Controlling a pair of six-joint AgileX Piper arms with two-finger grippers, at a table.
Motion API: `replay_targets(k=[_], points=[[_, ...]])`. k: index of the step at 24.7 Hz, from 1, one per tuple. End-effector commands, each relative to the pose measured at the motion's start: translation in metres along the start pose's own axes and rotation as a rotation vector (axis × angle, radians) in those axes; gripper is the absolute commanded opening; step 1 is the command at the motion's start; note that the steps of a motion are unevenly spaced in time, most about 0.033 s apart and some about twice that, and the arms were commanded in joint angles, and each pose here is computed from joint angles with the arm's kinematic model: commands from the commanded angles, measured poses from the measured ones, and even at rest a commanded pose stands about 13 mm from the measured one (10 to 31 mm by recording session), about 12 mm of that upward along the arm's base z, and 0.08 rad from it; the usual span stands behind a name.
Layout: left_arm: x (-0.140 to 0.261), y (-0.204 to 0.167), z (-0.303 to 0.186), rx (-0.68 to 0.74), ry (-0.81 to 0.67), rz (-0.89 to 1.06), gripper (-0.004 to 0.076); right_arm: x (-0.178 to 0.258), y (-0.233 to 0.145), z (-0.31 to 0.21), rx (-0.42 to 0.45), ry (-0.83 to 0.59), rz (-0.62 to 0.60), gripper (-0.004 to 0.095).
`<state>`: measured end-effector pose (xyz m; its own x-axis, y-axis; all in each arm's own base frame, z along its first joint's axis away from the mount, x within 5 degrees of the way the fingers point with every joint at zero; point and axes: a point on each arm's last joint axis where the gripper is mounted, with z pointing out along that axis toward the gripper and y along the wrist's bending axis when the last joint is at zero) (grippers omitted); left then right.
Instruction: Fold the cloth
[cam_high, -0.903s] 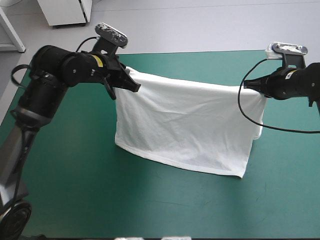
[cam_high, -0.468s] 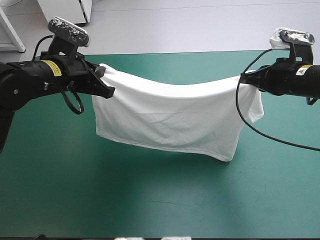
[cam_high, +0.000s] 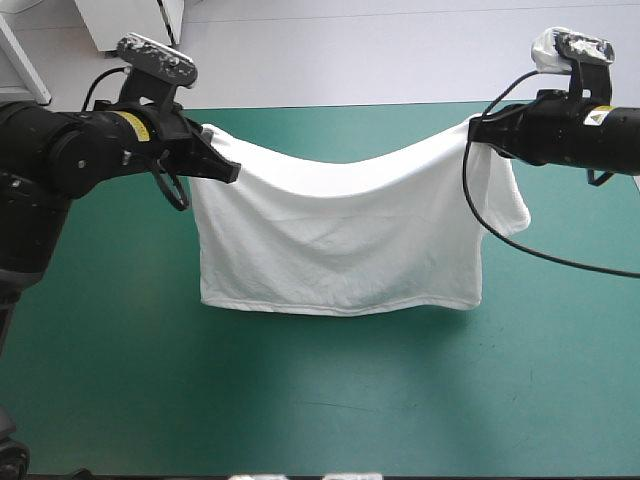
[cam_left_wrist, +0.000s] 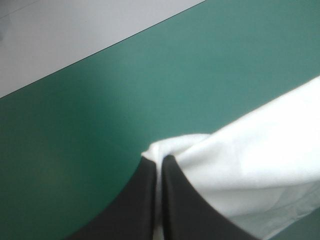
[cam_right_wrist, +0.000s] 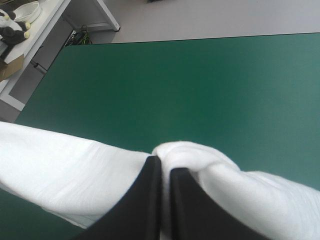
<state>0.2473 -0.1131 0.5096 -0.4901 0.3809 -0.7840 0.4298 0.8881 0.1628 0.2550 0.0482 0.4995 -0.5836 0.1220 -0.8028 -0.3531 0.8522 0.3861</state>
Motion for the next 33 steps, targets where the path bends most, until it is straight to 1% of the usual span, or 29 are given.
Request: replay_targets(k=[1, 7, 11, 13, 15, 17, 18, 20, 22, 23, 24, 25, 26, 28, 30, 33], points=[[-0.016, 0.008, 0.005, -0.04, -0.134, -0.017, -0.001, -0.022, 0.003, 0.003, -0.037, -0.129, -0.014, -0.0017], [-0.032, 0.027, 0.037, -0.074, -0.211, -0.064, -0.0009, -0.051, -0.01, 0.033, -0.04, -0.156, -0.038, -0.0017], [-0.051, 0.043, 0.045, -0.088, -0.326, -0.094, -0.0009, -0.072, -0.02, 0.054, -0.043, -0.192, -0.069, -0.0017], [-0.061, 0.051, 0.05, -0.059, -0.389, -0.116, -0.0009, -0.082, -0.026, 0.065, -0.044, -0.215, -0.074, -0.0017], [-0.069, 0.056, 0.054, -0.001, -0.436, -0.149, -0.0009, -0.09, -0.033, 0.074, -0.045, -0.239, -0.072, -0.0017], [-0.073, 0.061, 0.062, 0.046, -0.455, -0.154, -0.001, -0.094, -0.039, 0.083, -0.048, -0.25, -0.068, -0.0017], [-0.072, 0.066, 0.072, 0.078, -0.45, -0.185, -0.001, -0.092, -0.044, 0.091, -0.045, -0.234, -0.072, -0.0017], [-0.066, 0.071, 0.081, 0.088, -0.398, -0.192, -0.001, -0.089, -0.049, 0.099, -0.046, -0.195, -0.074, -0.0017], [-0.057, 0.071, 0.09, 0.117, -0.315, -0.206, -0.001, -0.083, -0.053, 0.107, -0.051, -0.144, -0.072, -0.0017], [-0.046, 0.073, 0.1, 0.155, -0.239, -0.235, -0.001, -0.077, -0.056, 0.115, -0.058, -0.084, -0.063, -0.0017], [-0.043, 0.072, 0.103, 0.169, -0.216, -0.243, -0.001, -0.073, -0.059, 0.118, -0.061, -0.046, -0.058, -0.0017], [-0.033, 0.07, 0.108, 0.181, -0.166, -0.256, -0.001, -0.063, -0.063, 0.125, -0.061, 0.021, -0.043, -0.0016], [-0.029, 0.068, 0.107, 0.188, -0.15, -0.261, -0.001, -0.061, -0.064, 0.126, -0.058, 0.033, -0.038, -0.0016], [-0.004, 0.06, 0.108, 0.214, -0.043, -0.267, -0.001, -0.043, -0.069, 0.126, -0.021, 0.108, -0.021, -0.0016], [0.019, 0.052, 0.104, 0.23, 0.034, -0.278, -0.001, -0.025, -0.072, 0.123, 0.005, 0.164, 0.004, -0.0017], [0.059, 0.037, 0.108, 0.284, 0.196, -0.311, -0.001, 0.014, -0.073, 0.122, 0.028, 0.273, 0.041, -0.0017]])
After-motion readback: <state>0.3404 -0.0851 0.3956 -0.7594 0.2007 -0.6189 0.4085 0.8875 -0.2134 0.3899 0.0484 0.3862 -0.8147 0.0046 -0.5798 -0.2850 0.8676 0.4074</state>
